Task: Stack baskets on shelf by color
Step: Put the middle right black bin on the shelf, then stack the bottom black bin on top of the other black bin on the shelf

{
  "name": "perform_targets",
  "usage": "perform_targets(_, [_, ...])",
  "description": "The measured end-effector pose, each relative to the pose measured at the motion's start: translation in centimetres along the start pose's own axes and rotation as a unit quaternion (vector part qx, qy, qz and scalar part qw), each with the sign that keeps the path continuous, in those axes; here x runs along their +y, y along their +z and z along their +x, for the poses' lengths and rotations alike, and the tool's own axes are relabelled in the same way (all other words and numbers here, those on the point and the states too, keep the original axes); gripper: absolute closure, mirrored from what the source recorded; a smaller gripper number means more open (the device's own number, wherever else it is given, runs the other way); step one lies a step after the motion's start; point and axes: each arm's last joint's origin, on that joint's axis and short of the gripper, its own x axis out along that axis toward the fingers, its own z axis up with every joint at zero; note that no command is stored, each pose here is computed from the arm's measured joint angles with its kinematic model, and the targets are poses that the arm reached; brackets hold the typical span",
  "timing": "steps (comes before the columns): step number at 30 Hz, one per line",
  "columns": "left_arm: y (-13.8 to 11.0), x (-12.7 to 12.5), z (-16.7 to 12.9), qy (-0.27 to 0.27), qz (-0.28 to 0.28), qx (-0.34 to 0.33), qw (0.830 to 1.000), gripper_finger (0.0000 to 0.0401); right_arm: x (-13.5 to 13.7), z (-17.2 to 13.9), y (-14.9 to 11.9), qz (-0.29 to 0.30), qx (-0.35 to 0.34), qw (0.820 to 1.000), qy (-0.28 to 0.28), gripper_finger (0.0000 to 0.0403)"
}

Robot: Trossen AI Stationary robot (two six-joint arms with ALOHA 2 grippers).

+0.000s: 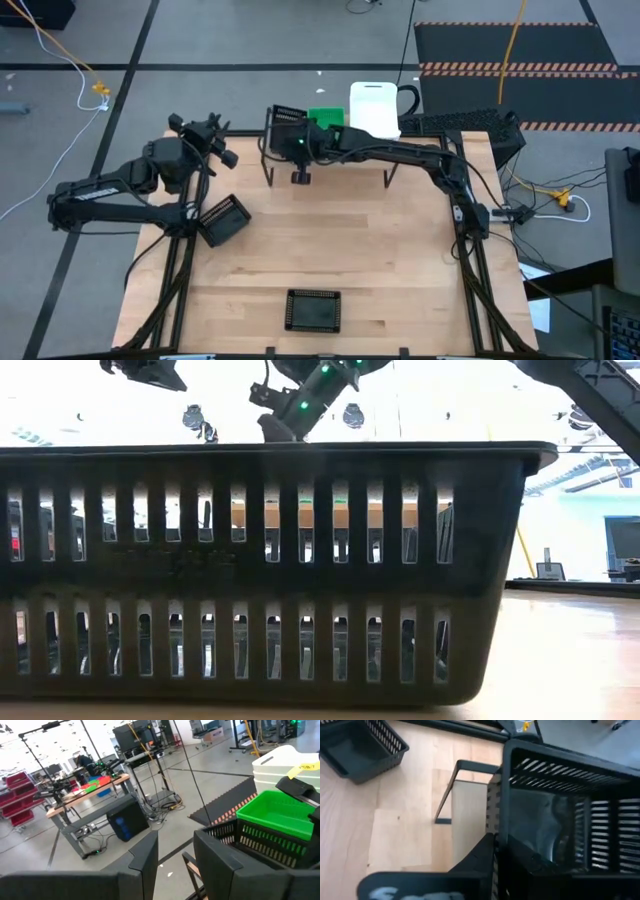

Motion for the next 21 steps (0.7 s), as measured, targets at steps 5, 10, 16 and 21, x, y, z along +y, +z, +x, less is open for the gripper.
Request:
perform_targets(5, [0.0,0.0,0.0,0.002,-0.001,0.001,1.0,0.0274,0.3,0.8,-0.8,0.002,0.013,1.0,0.004,0.0359])
perform_targets(10, [0.0,0.0,0.0,0.0,-0.001,0.0,1.0,0.0274,0.1,0.6,-0.4,0.002,-0.007,1.0,-0.003,0.0333])
perform_targets(16, [-0.3,0.0,0.0,-0.002,0.011,0.011,1.0,0.0274,0.0,-4.2,1.2,0.003,-0.037,0.999,-0.003,0.0284])
perform_targets(21, [-0.9,-0.2,0.0,-0.01,0.034,0.034,0.999,0.0274,2.3,-9.2,1.1,0.013,-0.021,0.998,0.061,0.0265])
